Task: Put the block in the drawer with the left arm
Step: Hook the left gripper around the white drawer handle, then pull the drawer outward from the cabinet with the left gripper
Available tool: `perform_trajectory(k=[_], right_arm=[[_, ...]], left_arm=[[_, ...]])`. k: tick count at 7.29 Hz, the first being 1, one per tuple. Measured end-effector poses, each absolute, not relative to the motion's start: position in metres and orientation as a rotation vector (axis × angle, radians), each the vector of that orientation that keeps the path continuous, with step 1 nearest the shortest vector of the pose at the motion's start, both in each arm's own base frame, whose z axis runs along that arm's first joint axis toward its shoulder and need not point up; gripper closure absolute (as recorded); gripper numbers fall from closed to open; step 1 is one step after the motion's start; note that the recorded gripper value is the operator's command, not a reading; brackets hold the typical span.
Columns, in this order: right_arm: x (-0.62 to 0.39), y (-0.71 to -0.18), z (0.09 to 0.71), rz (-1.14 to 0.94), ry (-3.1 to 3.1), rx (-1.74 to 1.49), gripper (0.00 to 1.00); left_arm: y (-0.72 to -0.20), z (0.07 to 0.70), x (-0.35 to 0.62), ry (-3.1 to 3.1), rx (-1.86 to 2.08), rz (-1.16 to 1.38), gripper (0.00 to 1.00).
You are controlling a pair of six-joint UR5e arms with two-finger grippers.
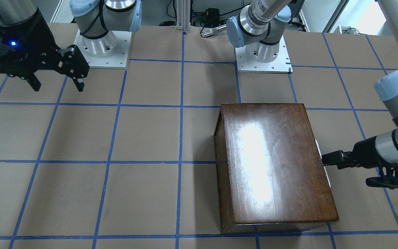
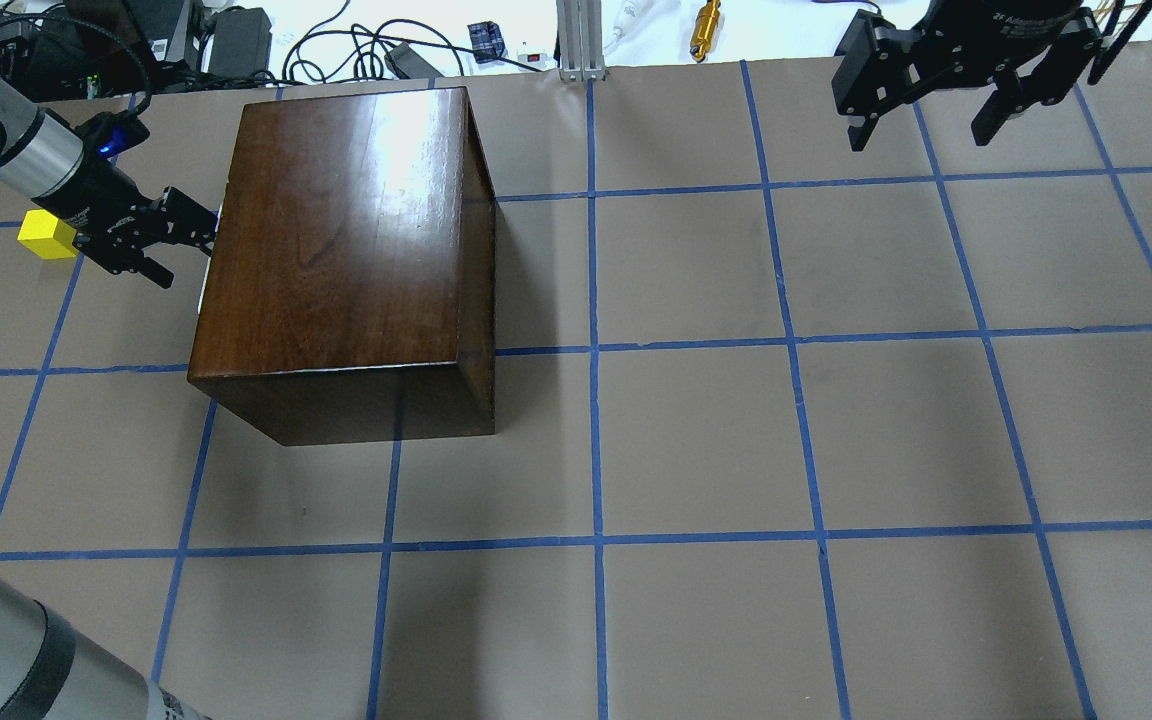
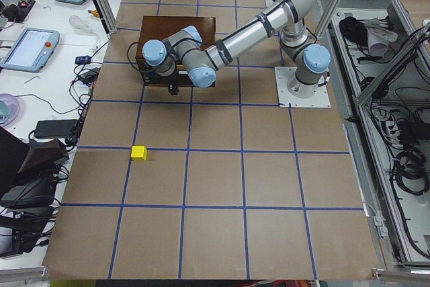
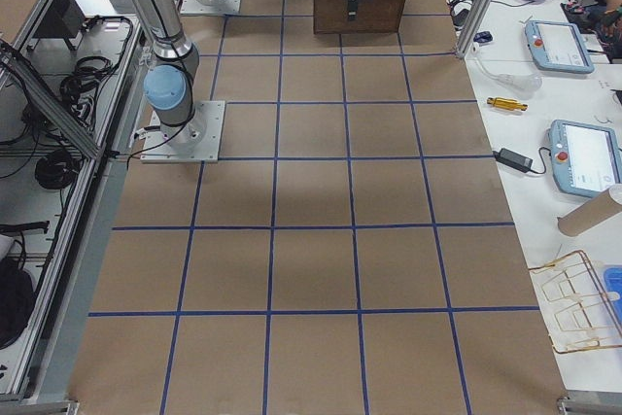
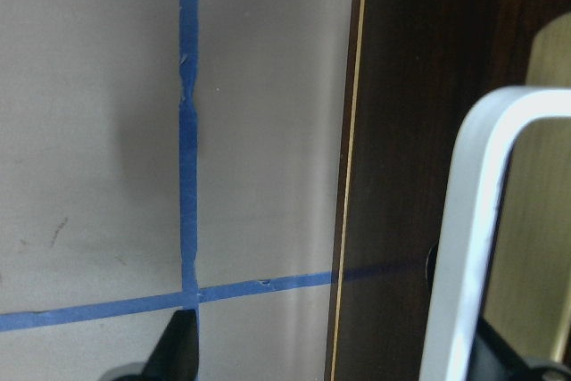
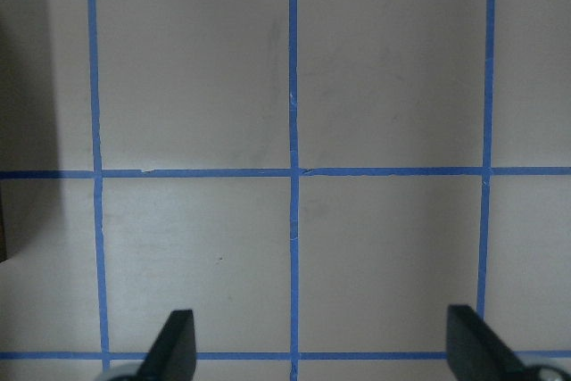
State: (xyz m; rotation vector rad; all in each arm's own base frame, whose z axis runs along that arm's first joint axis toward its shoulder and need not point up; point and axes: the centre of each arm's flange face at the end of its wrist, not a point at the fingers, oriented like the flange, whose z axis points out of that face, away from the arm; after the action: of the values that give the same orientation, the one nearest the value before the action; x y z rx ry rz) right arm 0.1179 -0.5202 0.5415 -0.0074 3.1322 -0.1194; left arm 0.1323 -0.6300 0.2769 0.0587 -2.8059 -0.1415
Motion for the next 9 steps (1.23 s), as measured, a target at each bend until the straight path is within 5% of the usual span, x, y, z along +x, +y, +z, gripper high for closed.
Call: perform_trajectory(k=[9], right_arm=[[0.118,-0.520,0.542,-0.120,3.131,-0.007,0.00]], left_arm=[[-0.623,0.280,0.166,-2.819,0.089,-0.104,0.00]])
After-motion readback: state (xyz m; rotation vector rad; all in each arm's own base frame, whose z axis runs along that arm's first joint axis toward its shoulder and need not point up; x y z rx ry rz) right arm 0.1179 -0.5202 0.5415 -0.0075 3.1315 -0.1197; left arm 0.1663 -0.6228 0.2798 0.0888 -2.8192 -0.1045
